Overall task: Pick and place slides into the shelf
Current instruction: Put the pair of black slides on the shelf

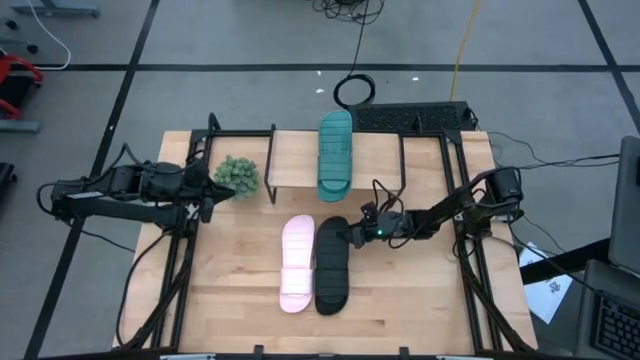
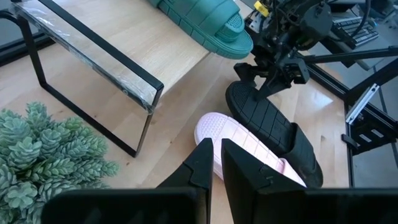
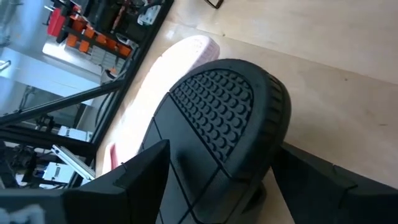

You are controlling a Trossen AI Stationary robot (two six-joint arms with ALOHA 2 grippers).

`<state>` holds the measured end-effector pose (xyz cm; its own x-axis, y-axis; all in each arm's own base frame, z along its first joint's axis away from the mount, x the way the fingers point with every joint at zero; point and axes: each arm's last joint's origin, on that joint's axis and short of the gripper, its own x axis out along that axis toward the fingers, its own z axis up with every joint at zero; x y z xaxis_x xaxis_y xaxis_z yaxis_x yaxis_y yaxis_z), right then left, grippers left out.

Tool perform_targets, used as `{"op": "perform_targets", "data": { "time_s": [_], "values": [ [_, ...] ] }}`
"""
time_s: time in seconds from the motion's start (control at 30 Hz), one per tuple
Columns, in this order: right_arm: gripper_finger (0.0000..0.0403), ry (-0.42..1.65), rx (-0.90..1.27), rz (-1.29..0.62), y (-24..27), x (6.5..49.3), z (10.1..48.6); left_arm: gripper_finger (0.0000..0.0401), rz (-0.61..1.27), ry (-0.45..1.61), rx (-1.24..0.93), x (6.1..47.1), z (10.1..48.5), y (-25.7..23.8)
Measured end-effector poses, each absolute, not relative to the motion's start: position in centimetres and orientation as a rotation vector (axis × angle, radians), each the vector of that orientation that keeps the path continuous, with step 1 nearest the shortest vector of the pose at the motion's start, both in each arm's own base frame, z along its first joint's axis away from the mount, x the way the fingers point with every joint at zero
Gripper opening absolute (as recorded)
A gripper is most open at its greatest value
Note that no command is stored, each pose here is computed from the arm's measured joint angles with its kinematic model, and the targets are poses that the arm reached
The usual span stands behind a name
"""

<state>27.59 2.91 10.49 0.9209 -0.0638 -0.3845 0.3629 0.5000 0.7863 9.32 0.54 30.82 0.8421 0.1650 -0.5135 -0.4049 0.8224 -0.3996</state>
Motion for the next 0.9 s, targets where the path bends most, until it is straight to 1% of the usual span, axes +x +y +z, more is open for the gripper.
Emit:
{"op": "perform_targets", "data": {
  "time_s": [0.17,0.47,0.53,0.63,0.9],
  "values": [
    [0.0239,0.315,1.019,-0.255,2.97,27.64,10.61,0.0033,0.316,0.482,-0.523,9.32,30.82,0.54],
    [0.0133,0.305,1.025,-0.245,2.98,27.68,10.75,0.0033,0.317,0.482,-0.524,9.32,30.82,0.55],
    [0.0115,0.304,1.028,-0.237,3.01,27.7,10.79,0.0033,0.317,0.482,-0.524,9.32,30.82,0.55],
    [0.0101,0.302,1.031,-0.229,3.03,27.72,10.86,0.0033,0.317,0.482,-0.524,9.32,30.82,0.55],
    [0.0091,0.308,1.049,-0.226,3.14,27.69,10.82,0.0033,0.317,0.482,-0.524,9.32,30.82,0.55]
  ]
}}
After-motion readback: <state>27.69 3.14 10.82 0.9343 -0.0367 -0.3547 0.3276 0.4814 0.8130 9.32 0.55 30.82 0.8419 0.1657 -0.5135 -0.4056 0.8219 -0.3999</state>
